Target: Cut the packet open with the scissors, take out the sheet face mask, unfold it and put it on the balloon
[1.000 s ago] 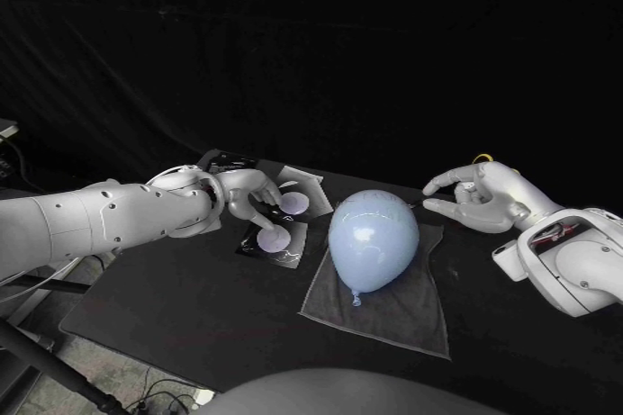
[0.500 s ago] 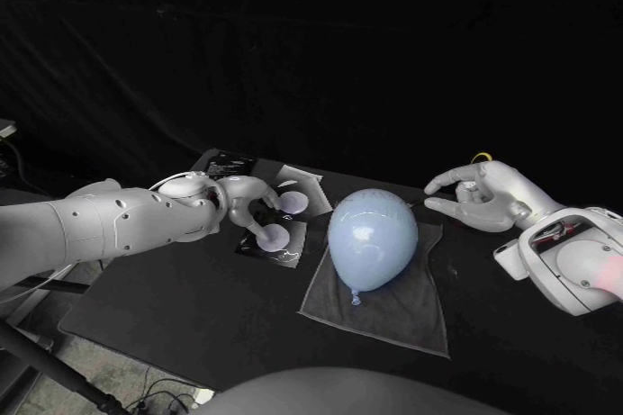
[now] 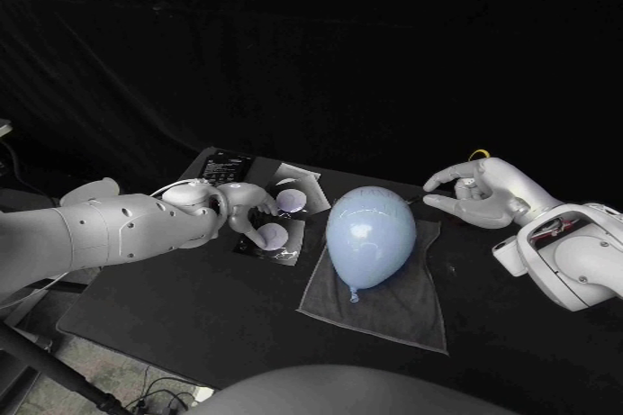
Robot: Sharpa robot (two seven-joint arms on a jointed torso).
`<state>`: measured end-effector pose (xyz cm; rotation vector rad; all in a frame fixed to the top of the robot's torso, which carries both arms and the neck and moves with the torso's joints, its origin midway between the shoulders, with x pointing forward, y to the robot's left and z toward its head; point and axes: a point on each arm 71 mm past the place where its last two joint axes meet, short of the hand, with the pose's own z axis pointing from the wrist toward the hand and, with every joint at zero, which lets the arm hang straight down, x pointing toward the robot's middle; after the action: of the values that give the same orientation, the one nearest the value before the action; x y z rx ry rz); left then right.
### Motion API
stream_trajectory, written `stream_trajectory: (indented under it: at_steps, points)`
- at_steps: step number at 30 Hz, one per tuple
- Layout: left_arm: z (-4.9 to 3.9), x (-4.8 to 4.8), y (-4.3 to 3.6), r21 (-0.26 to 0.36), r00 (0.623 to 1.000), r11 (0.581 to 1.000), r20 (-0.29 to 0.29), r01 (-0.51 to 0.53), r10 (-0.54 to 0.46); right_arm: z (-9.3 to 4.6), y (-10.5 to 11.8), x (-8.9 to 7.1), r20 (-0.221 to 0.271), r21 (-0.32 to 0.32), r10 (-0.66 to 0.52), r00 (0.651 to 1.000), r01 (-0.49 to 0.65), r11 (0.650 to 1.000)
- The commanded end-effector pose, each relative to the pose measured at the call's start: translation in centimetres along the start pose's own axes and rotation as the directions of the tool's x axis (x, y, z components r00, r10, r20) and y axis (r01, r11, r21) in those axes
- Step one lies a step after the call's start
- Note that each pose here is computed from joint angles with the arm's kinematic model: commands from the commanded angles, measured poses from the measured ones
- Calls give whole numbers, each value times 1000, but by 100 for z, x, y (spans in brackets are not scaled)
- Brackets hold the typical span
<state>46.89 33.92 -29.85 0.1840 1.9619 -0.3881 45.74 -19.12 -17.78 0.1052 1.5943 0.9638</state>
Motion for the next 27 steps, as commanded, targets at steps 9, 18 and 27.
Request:
stream_trajectory:
  at_steps: [9, 18, 27]
  points:
    - [31, 84, -17, -22, 998, 998, 11, -54, 54, -1, -9, 0, -9, 3, -3, 1000, 3, 1000]
    - [52, 133, -35, -34, 997, 997, 28, -71, 72, -5, -14, -1, -12, 4, -1, 1000, 1, 1000]
    - [62, 184, -54, -42, 997, 996, 14, -79, 79, -7, -14, 3, -20, 4, 2, 1000, -2, 1000]
